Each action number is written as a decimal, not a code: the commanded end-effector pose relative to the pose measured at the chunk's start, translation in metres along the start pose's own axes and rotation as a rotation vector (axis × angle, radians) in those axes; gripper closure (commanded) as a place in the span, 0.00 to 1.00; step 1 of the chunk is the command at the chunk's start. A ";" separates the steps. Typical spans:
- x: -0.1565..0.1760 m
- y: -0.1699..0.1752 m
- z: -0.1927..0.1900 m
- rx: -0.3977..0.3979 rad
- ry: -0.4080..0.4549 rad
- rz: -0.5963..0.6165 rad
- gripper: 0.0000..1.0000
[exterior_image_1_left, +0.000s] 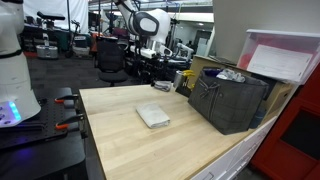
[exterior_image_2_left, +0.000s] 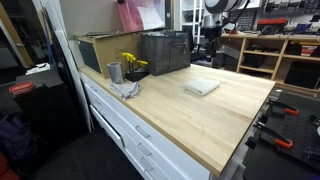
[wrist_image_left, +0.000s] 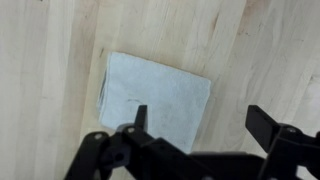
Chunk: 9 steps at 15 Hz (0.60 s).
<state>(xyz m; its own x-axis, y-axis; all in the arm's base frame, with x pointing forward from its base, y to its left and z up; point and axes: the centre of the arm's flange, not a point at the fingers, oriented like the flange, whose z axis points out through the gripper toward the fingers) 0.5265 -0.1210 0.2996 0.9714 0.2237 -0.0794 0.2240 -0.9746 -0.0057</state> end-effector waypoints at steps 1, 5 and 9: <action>0.045 0.014 0.029 -0.012 -0.034 -0.101 0.00; 0.070 0.036 0.068 0.010 -0.054 -0.104 0.26; 0.082 0.076 0.095 0.038 -0.051 0.020 0.48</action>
<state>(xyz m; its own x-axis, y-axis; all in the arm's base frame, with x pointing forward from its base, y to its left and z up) 0.5888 -0.1518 0.2112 0.9533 0.2635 -0.1476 0.2625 -0.9646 -0.0268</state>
